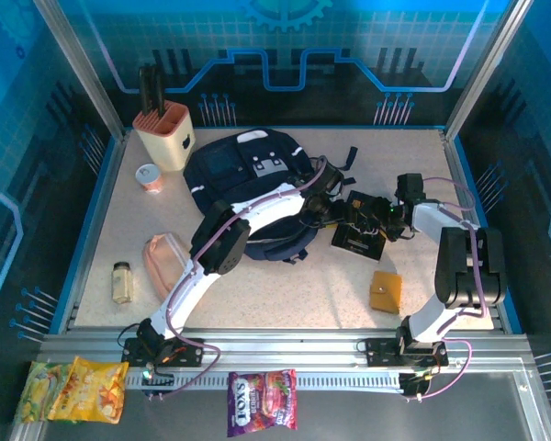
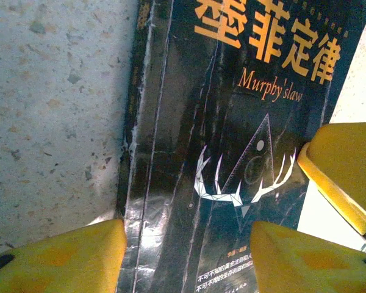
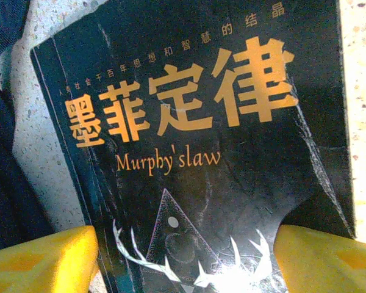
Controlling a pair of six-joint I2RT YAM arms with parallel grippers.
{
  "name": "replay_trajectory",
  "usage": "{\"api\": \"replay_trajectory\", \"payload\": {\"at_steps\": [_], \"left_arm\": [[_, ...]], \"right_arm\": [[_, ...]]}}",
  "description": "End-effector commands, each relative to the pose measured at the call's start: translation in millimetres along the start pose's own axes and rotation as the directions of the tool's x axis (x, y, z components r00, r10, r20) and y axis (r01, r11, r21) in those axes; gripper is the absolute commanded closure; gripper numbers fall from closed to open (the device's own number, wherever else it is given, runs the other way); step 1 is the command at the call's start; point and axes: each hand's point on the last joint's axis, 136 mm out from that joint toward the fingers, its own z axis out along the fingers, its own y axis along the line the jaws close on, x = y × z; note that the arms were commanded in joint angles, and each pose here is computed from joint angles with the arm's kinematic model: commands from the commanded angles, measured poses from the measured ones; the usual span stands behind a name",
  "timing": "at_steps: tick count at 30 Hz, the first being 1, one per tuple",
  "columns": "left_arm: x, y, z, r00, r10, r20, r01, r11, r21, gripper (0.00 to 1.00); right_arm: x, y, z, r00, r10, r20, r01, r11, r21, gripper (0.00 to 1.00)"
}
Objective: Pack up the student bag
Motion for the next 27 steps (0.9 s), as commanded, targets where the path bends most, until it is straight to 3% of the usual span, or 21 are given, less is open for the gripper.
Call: {"api": "replay_trajectory", "payload": {"at_steps": [1,7,15,22,27], "left_arm": [[9.5,30.8,13.0,1.0,-0.014,-0.024,0.011,0.993,-0.117,0.36],[6.9,32.8,9.5,1.0,0.01,-0.002,-0.01,0.991,-0.135,0.35],[29.2,24.5,27.0,0.988,-0.088,-0.127,0.084,0.996,-0.035,0.41],[33.9,-1.1,27.4,0.971,-0.101,-0.216,0.122,0.989,0.085,0.4],[23.3,-35.9,3.5,0.974,-0.054,-0.22,0.102,0.971,0.216,0.42]], "right_arm": [[31.0,-24.0,13.4,0.992,0.04,-0.119,-0.028,0.995,0.1,0.22],[30.9,-26.8,14.8,0.992,0.045,-0.121,-0.031,0.993,0.116,0.22],[39.2,-15.8,20.1,0.984,0.071,-0.162,-0.062,0.996,0.061,0.22],[44.4,1.6,23.6,0.973,0.108,-0.203,-0.116,0.993,-0.026,0.22],[44.2,2.6,24.9,0.972,0.115,-0.206,-0.124,0.992,-0.032,0.22]]}}
